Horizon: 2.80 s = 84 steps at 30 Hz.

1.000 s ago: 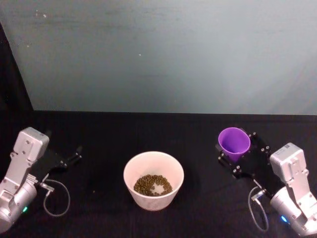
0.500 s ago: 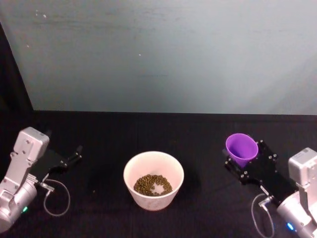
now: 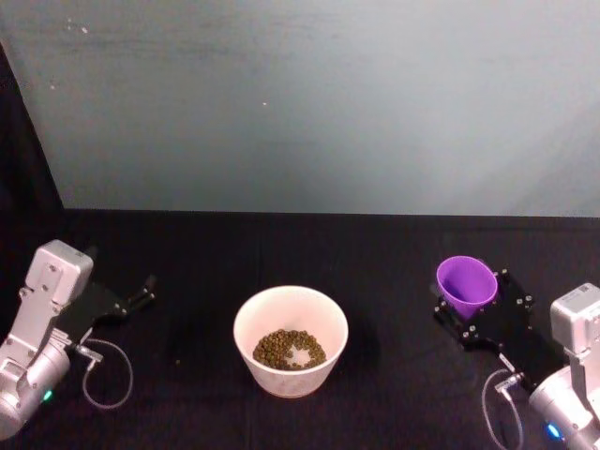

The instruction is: Pick up the cup and pour the mung beans from the cup into the bowl.

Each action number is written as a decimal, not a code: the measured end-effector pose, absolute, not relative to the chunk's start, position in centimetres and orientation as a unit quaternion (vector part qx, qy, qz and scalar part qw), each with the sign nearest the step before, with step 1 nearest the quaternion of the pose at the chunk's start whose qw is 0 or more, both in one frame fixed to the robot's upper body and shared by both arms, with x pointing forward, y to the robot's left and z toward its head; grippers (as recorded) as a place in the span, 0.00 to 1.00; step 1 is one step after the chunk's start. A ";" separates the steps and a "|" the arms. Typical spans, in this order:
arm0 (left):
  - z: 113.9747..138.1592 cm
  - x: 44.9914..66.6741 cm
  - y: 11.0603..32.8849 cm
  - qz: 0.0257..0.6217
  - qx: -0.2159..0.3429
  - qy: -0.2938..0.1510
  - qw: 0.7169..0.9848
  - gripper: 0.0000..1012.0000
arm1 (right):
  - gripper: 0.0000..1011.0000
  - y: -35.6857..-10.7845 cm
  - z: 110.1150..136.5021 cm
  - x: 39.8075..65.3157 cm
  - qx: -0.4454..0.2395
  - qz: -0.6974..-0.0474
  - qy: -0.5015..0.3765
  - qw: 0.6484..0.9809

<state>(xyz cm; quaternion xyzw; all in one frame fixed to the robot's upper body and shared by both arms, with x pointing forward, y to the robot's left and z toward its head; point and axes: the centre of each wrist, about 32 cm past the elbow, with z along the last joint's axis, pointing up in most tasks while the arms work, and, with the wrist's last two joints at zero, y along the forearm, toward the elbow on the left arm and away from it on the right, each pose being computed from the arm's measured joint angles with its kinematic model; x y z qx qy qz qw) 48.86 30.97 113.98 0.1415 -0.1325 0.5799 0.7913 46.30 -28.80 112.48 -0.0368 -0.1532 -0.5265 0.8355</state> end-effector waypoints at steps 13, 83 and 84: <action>114.0 48.9 31.0 0.580 0.141 -0.132 0.791 0.99 | 0.73 -29.1 111.4 46.9 -0.007 -0.524 -0.114 0.844; 114.0 48.9 31.0 0.580 0.141 -0.132 0.791 0.99 | 0.73 -28.7 109.1 48.8 0.009 -0.453 -0.012 0.892; 114.0 48.9 31.0 0.580 0.141 -0.132 0.791 0.99 | 0.73 -28.7 109.1 48.8 0.009 -0.453 -0.012 0.892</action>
